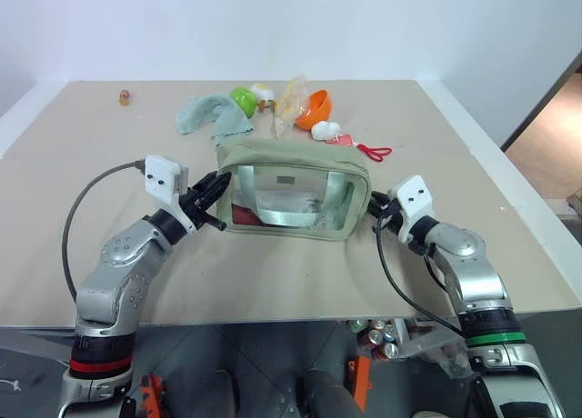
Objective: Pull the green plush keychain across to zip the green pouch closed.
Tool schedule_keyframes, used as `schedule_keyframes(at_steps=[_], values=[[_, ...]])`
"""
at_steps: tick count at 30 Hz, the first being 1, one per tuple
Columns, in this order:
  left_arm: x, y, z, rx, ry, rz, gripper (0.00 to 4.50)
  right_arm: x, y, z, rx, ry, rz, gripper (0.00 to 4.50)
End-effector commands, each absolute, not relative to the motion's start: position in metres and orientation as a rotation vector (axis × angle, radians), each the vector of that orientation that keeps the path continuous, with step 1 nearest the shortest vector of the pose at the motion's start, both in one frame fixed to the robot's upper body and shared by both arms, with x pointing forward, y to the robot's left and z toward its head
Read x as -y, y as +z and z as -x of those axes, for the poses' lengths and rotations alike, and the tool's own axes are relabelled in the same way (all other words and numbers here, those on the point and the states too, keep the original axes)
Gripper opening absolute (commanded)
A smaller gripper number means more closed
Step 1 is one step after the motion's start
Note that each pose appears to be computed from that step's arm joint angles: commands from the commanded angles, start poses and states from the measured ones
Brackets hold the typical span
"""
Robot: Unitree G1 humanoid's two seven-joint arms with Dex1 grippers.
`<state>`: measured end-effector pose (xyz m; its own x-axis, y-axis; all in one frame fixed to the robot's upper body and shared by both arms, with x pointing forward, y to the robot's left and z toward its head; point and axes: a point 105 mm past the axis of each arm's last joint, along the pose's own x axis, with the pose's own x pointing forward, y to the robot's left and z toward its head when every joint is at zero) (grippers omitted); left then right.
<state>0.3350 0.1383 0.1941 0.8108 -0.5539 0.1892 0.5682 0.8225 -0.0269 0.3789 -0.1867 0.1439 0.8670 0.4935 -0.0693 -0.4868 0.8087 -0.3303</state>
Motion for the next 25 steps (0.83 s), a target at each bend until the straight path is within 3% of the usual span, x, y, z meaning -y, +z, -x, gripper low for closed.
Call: schedule_keyframes(at_steps=[1, 2, 3, 6, 8, 17, 22, 25], values=[[-0.139, 0.201, -0.333, 0.203, -0.61, 0.082, 2.05, 0.188, 0.163, -0.376, 0.078, 0.523, 0.324, 2.39], [-0.142, 0.204, -0.333, 0.202, -0.626, 0.086, 2.24, 0.192, 0.18, -0.368, 0.112, 0.556, 0.266, 2.59], [-0.145, 0.207, -0.333, 0.204, -0.645, 0.089, 2.76, 0.196, 0.195, -0.359, 0.143, 0.587, 0.226, 3.13], [-0.152, 0.214, -0.333, 0.206, -0.671, 0.077, 3.83, 0.204, 0.217, -0.342, 0.182, 0.631, 0.193, 4.18], [-0.156, 0.216, -0.332, 0.198, -0.69, 0.063, 4.45, 0.21, 0.224, -0.336, 0.182, 0.631, 0.203, 4.5], [-0.181, 0.228, -0.309, 0.164, -0.763, -0.036, 4.48, 0.223, 0.241, -0.31, 0.151, 0.645, 0.279, 4.5], [-0.186, 0.197, -0.289, 0.063, -0.714, -0.165, 4.48, 0.203, 0.211, -0.281, 0.093, 0.712, 0.295, 4.5], [-0.183, 0.182, -0.281, 0.035, -0.696, -0.183, 4.48, 0.2, 0.196, -0.276, 0.085, 0.694, 0.285, 4.5]])
